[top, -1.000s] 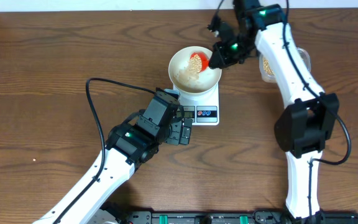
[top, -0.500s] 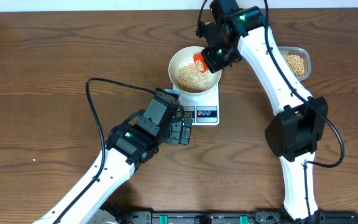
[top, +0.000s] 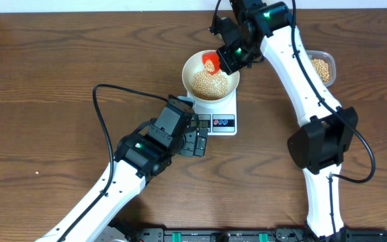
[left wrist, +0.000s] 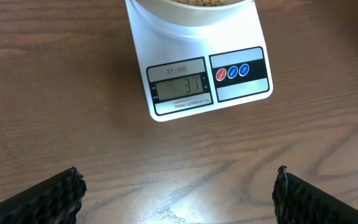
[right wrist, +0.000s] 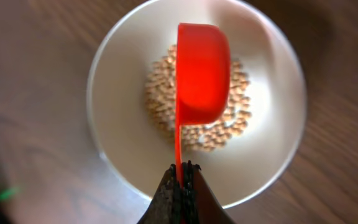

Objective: Scoop item into bowl and weigh 50g on scale
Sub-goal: 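Tilt the scoop over the white bowl to pour soybeans in, then raise the scoop and tip remaining beans into the bowl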

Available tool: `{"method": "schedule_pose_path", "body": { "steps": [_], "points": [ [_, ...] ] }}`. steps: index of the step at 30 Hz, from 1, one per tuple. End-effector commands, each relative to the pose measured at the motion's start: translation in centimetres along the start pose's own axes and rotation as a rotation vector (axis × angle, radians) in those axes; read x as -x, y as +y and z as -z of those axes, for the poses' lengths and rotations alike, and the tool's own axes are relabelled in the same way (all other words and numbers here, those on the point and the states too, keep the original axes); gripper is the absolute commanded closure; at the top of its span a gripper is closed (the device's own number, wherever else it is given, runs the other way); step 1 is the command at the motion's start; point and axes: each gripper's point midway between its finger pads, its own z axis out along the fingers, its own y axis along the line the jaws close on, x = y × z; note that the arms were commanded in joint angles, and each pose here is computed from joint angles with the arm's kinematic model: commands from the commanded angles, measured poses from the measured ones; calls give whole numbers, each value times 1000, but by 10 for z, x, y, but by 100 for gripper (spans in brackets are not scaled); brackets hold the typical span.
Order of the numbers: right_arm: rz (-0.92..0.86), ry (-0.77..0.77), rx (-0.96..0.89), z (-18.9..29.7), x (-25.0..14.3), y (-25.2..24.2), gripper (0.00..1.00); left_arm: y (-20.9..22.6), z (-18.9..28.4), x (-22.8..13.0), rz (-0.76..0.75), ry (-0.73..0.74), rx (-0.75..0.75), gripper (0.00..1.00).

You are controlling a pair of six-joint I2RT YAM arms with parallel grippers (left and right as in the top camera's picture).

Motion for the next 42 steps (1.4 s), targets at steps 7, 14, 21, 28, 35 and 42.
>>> {"method": "schedule_pose_path", "body": {
  "steps": [7,14,21,28,35,42],
  "points": [
    [-60,-110,292,41,1,-13,99,3,-1,-3,0,5,15,2],
    [-99,-206,462,73,-2,-28,99,3,-1,-3,1,5,15,2],
    [-111,-256,547,91,-4,-32,99,3,-1,-3,1,5,15,2],
    [-70,-281,566,93,-2,-29,99,3,-1,-3,0,5,15,2],
    [-32,-286,560,92,-2,-26,99,3,-1,-3,0,5,15,2],
    [-5,-250,507,82,-5,-27,99,3,-1,-3,1,5,15,2]
  ]
}}
